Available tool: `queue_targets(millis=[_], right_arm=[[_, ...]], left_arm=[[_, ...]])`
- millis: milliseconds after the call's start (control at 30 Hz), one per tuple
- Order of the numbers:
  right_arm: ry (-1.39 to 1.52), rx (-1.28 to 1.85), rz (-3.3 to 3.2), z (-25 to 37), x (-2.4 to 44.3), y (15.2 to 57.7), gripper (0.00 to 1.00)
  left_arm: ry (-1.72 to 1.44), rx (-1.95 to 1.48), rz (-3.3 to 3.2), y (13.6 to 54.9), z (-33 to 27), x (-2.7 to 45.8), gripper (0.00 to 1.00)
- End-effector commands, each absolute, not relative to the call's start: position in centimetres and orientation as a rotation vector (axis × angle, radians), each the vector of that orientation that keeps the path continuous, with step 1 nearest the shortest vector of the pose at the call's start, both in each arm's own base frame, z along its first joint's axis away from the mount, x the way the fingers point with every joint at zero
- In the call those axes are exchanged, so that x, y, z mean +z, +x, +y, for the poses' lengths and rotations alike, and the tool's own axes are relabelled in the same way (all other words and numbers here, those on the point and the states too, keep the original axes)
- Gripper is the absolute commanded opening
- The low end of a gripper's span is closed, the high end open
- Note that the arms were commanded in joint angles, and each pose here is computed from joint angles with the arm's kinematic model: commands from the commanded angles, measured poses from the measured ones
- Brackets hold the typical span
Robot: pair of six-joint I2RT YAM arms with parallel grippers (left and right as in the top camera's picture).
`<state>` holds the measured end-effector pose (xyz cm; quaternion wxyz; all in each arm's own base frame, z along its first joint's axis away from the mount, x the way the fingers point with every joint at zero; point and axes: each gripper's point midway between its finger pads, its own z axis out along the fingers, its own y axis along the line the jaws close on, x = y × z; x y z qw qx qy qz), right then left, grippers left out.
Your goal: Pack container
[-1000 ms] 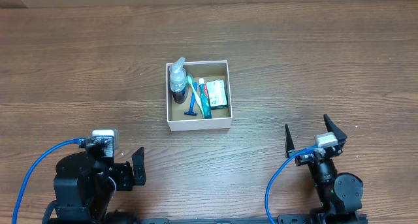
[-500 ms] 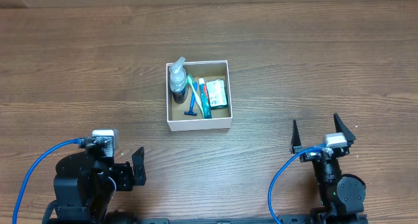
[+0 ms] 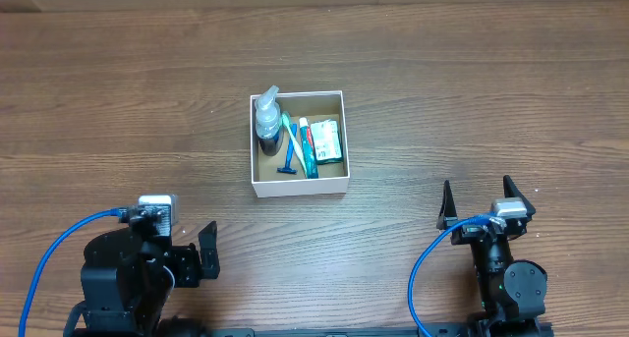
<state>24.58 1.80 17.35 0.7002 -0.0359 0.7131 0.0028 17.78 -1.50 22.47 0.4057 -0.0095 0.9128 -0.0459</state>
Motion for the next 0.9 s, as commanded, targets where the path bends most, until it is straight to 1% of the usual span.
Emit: queue_targets(millis=[0, 867], right_arm=[[-0.069, 0.014, 1.585, 1.73, 17.16, 24.58, 1.00], [-0.069, 0.014, 1.585, 1.73, 17.16, 24.58, 1.00]], left_arm=[[-0.050, -0.120, 2.300, 17.73, -1.41, 22.45, 1.00], [-0.058, -0.116, 2.307, 17.23, -1.26, 22.14, 1.00]])
